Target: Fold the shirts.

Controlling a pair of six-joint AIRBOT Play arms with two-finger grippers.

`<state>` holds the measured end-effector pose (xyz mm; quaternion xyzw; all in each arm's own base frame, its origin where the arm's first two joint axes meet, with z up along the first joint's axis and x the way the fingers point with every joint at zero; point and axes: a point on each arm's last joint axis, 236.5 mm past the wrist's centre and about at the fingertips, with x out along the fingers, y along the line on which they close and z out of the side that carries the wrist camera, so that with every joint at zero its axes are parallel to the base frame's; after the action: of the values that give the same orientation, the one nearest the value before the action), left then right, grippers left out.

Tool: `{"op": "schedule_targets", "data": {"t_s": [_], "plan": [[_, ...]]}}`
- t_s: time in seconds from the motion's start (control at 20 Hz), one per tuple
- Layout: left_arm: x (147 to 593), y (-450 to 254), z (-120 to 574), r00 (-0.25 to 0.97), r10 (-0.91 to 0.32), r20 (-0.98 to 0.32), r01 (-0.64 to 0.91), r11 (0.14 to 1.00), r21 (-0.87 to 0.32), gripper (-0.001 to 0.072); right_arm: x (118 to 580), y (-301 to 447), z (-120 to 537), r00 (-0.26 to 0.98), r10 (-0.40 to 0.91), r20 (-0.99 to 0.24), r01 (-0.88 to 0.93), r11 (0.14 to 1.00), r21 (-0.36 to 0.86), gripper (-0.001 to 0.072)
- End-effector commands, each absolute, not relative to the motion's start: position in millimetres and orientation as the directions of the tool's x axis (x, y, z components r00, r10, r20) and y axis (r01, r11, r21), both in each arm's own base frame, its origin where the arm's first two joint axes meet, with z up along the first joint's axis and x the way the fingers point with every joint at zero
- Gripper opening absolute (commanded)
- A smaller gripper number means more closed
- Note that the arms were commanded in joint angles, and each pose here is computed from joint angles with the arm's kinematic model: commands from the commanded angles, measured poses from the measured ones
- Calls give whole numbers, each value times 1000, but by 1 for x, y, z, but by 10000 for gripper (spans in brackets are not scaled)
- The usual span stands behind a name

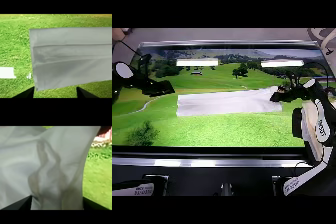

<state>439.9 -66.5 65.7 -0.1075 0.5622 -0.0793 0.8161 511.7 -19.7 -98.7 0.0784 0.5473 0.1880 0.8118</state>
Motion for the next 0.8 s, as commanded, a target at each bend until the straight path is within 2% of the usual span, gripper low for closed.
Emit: {"op": "schedule_targets", "data": {"t_s": [0.0,0.05,0.1,0.15,0.2,0.25,0.3,0.35,0.45,0.55,0.75], "plan": [[433,-85,85,382,-267,-885,64,963,-264,604,498,-3,-117,252,438,-863,-202,896,395,718],[432,-91,85,379,-272,-884,76,962,-264,605,495,3,-120,234,448,-863,-191,891,411,709],[430,-97,85,374,-278,-885,90,960,-264,604,494,10,-120,223,457,-861,-186,887,422,635],[430,-104,85,374,-284,-883,99,959,-266,604,493,18,-116,217,474,-853,-190,878,439,334],[431,-112,86,381,-292,-877,110,956,-271,604,494,27,-109,221,498,-839,-189,866,464,67],[436,-122,87,399,-306,-864,129,952,-277,595,496,34,-97,237,528,-816,-198,848,492,18],[442,-134,89,423,-325,-846,151,946,-287,389,500,41,-81,262,555,-789,-231,830,507,17],[453,-149,92,461,-347,-817,193,938,-289,23,504,45,-61,294,568,-768,-269,821,504,17],[479,-177,94,544,-375,-751,244,927,-286,27,505,48,-20,344,571,-746,-313,818,482,17],[490,-212,81,546,-434,-716,254,901,-352,26,497,52,21,374,574,-728,-362,813,456,17],[474,-298,13,358,-627,-691,139,768,-625,26,467,63,87,389,591,-706,-438,793,423,17]]}}
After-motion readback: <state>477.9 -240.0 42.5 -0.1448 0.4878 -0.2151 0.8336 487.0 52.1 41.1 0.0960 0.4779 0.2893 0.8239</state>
